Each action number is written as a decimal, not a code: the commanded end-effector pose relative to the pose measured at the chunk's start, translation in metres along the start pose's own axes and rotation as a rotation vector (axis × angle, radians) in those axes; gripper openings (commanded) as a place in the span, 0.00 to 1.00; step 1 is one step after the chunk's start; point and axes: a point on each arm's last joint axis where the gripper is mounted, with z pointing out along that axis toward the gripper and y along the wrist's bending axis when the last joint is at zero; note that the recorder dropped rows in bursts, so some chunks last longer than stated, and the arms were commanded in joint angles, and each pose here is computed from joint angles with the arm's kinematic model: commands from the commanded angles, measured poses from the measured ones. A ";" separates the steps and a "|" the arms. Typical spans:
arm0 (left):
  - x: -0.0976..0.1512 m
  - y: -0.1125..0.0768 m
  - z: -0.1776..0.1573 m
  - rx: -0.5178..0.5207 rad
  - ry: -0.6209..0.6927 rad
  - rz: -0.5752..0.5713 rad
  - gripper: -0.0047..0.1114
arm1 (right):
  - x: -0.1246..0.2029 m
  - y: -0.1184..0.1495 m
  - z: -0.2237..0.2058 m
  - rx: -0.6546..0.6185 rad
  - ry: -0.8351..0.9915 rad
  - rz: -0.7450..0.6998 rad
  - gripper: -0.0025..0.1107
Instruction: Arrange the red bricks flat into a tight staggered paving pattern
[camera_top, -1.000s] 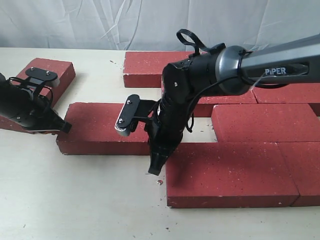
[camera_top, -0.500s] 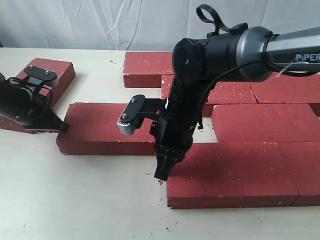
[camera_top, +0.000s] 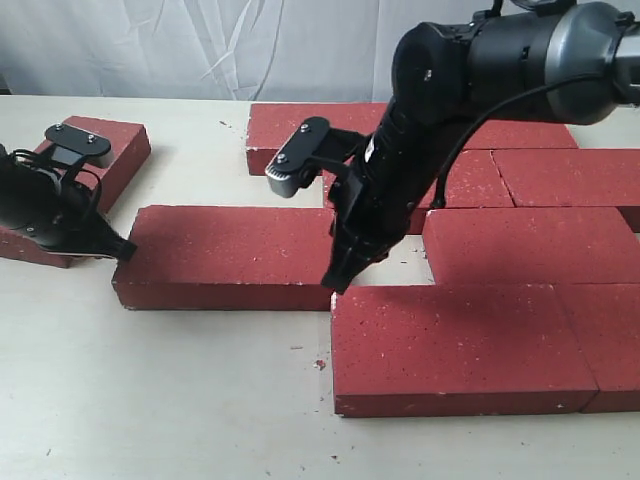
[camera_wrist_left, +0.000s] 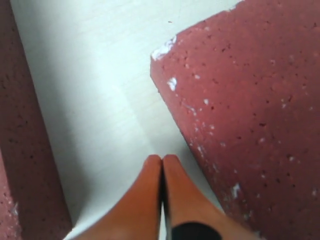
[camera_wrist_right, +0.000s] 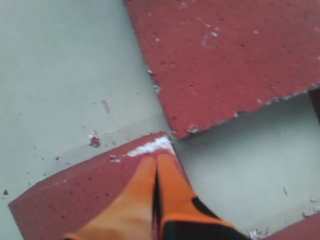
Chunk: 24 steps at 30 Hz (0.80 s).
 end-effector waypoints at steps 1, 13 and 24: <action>-0.003 0.000 -0.002 -0.015 -0.014 0.010 0.04 | 0.015 -0.027 -0.009 0.039 -0.009 0.110 0.02; -0.002 0.001 -0.002 -0.030 -0.008 0.037 0.04 | 0.028 -0.046 -0.003 0.110 -0.076 0.179 0.02; -0.001 0.001 -0.002 -0.027 0.004 0.029 0.04 | 0.031 -0.044 0.007 0.101 -0.088 0.171 0.02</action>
